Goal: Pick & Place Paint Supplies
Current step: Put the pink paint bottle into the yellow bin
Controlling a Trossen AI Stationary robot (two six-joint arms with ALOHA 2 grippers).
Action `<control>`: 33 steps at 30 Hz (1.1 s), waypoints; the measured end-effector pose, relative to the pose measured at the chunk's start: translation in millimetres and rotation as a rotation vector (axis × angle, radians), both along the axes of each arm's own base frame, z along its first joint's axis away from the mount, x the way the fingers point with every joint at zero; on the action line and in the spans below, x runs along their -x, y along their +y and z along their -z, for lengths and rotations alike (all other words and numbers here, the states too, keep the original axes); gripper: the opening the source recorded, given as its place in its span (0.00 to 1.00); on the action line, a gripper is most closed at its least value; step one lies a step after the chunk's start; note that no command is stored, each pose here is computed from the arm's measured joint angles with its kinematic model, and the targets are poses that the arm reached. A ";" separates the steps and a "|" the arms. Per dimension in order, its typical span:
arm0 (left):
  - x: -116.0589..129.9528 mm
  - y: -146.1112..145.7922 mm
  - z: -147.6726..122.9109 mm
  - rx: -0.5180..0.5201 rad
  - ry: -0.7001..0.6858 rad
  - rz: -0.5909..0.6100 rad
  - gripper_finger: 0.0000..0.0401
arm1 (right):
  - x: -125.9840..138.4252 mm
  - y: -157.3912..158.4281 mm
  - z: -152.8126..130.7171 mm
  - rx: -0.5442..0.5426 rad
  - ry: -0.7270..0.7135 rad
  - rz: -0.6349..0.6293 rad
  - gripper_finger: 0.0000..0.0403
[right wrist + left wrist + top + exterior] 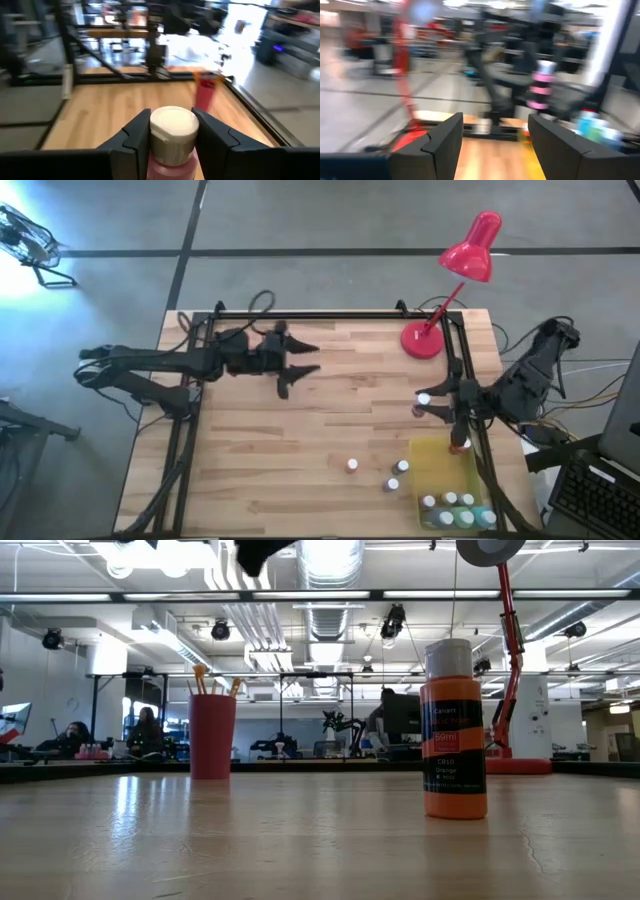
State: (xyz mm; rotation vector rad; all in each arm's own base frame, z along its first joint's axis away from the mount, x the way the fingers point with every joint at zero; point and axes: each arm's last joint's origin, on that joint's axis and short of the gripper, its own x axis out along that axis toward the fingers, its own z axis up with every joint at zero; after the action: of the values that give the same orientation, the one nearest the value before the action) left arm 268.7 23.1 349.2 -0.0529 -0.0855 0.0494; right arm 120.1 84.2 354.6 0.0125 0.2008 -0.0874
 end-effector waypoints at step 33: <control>30.1 2.1 12.1 0.005 -0.026 -0.164 0.57 | 48.2 49.1 93.6 -0.094 0.121 0.104 0.28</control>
State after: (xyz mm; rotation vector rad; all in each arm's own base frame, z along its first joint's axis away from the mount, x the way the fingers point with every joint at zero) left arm 238.6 25.2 337.2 -0.0518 -0.1152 0.2125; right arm 71.9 133.2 260.9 0.1111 0.3246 -0.1825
